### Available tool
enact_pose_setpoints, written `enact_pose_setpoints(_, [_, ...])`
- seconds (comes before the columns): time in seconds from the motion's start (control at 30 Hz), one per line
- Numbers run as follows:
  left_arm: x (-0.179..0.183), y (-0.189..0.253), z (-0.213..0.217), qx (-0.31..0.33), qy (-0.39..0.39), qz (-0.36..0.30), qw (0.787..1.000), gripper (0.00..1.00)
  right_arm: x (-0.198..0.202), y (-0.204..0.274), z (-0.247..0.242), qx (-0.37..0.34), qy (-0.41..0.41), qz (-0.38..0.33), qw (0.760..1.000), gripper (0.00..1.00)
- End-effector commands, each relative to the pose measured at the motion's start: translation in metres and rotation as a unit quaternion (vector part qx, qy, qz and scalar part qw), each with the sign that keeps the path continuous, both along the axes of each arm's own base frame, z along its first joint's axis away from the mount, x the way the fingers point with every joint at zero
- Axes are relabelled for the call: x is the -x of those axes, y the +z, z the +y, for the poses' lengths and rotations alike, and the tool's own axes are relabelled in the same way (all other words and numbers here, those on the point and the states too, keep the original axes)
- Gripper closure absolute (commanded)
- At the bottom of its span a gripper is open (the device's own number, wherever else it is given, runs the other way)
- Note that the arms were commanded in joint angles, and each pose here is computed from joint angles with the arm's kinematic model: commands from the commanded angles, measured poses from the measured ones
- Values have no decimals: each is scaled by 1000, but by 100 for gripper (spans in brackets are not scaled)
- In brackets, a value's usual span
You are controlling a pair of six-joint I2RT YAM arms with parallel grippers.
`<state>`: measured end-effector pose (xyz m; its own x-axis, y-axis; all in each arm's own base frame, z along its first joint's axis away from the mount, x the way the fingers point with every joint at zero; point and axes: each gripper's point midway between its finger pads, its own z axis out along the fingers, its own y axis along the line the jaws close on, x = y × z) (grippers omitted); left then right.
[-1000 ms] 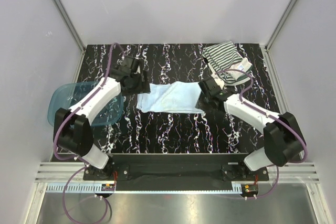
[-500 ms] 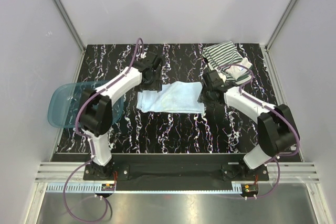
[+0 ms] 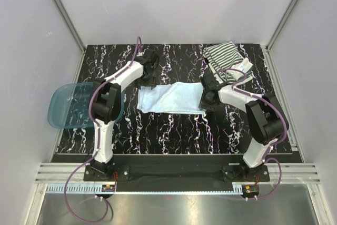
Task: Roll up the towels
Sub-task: Fold the towel
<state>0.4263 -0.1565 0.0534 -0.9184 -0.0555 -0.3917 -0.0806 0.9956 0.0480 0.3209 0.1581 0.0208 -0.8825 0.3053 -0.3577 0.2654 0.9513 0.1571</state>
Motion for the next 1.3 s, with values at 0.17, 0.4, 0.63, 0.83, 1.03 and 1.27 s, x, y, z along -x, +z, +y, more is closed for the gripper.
enact_pose_setpoints(0.17, [-32,-8,-7,25,-16,-22,999,71,-4,-2,4,-13,12,-7,1000,75])
enact_pose_setpoints(0.4, [-41,-12,-5,37,-13,-24,999,100,13,-14,-2,-11,8,10,1000,77])
enact_pose_setpoints(0.63, [-50,2,14,28,6,-42,999,100,30,-19,-11,-3,1,21,1000,79])
enact_pose_setpoints(0.83, [-53,3,17,32,9,-43,999,96,36,-19,-10,-12,-3,31,999,80])
enact_pose_setpoints(1.03, [-52,7,11,45,-1,-47,998,47,38,-13,-4,-30,-1,30,999,65])
enact_pose_setpoints(1.27, [-62,54,5,54,12,-82,995,19,17,29,3,-42,7,-16,999,32])
